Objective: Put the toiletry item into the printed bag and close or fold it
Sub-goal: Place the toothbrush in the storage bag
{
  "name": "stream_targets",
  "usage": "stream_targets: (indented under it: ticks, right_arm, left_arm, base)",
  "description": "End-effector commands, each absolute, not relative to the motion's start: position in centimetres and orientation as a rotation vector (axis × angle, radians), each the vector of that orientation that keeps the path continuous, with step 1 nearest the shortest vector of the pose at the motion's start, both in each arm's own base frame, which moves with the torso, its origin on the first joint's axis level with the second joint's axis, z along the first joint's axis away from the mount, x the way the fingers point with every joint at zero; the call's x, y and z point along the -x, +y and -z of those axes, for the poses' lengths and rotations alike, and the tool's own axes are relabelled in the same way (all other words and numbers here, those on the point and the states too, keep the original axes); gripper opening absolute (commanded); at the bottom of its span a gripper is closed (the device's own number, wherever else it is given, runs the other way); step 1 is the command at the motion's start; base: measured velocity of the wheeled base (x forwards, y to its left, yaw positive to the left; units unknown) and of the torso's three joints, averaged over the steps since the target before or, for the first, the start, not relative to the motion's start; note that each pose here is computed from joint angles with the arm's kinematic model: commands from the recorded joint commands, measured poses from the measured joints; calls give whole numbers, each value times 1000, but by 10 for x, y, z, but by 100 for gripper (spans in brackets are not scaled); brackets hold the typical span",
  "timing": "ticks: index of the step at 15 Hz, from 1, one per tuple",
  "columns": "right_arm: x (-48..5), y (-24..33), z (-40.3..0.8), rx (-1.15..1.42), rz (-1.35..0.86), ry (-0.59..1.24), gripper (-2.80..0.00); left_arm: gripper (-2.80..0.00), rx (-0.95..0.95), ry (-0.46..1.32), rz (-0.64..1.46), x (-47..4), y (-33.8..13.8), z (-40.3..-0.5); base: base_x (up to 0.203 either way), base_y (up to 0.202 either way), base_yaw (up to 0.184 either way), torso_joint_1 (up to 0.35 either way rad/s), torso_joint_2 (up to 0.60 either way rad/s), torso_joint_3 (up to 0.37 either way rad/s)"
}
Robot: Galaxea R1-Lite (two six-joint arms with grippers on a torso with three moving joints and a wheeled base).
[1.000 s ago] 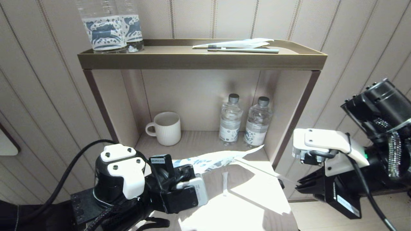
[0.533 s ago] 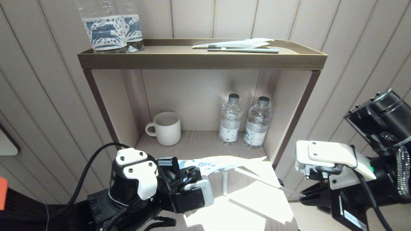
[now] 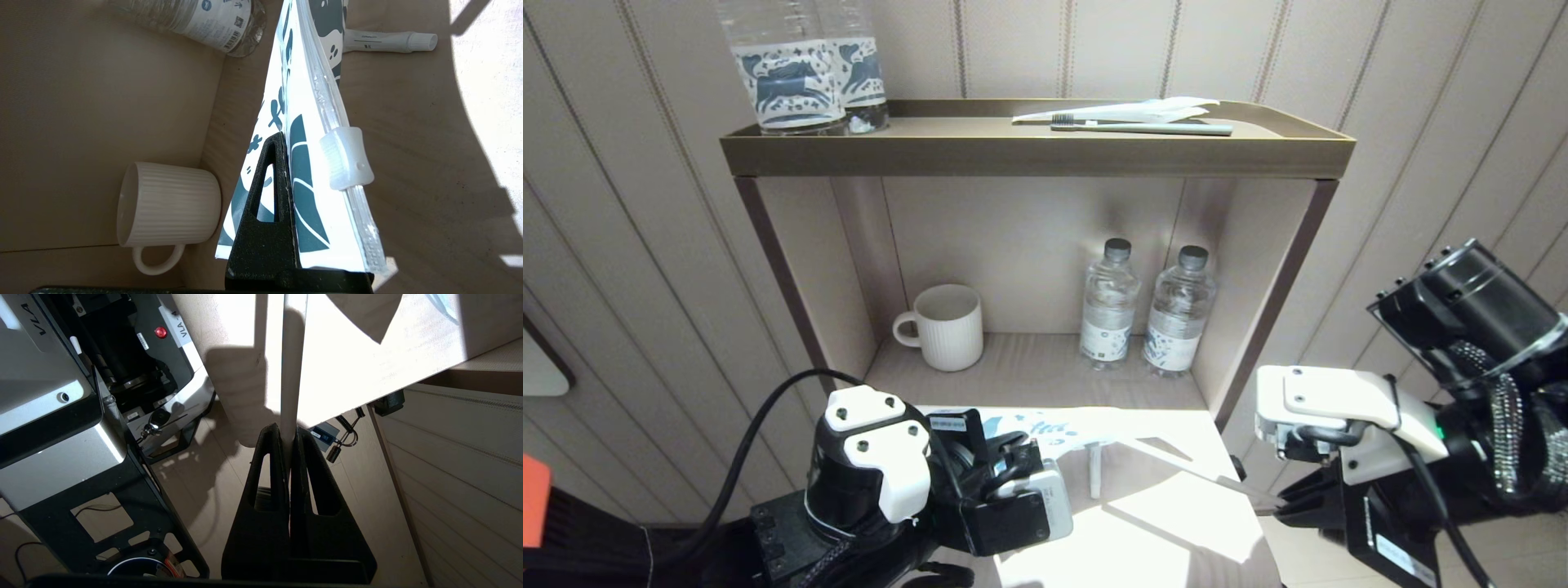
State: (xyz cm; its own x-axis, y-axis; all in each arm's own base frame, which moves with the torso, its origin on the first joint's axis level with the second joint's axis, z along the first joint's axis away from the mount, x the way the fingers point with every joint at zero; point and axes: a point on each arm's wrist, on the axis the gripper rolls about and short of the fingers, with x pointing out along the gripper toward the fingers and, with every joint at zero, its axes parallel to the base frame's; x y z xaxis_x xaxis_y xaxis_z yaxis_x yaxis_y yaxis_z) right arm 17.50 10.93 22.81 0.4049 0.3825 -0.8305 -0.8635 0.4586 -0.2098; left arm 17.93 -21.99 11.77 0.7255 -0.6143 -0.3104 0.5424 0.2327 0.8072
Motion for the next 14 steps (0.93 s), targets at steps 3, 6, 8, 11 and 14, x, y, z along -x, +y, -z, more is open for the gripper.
stream_targets:
  ticks: [3, 6, 8, 11, 14]
  right_arm:
    - [-183, 112, -222, 715, -878, 831, -280]
    - [-183, 113, -218, 715, -881, 844, -280]
    - [-183, 112, -222, 713, -877, 831, -280]
    - [-168, 104, -234, 707, -868, 772, -280]
    - [-151, 94, -231, 707, -869, 771, -280]
  left_arm:
    - [-280, -1076, -90, 799, -177, -221, -119]
    - [-280, -1073, -92, 798, -177, -220, -120]
    - [-280, -1074, -89, 798, -177, -221, -119]
    - [-280, -1077, -78, 802, -177, -220, -116]
    - [-280, -1072, -109, 790, -178, -222, -120]
  base:
    - [0, 0, 0, 0, 0, 0]
    - [0, 0, 0, 0, 0, 0]
    - [0, 0, 0, 0, 0, 0]
    - [0, 0, 0, 0, 0, 0]
    - [0, 0, 0, 0, 0, 0]
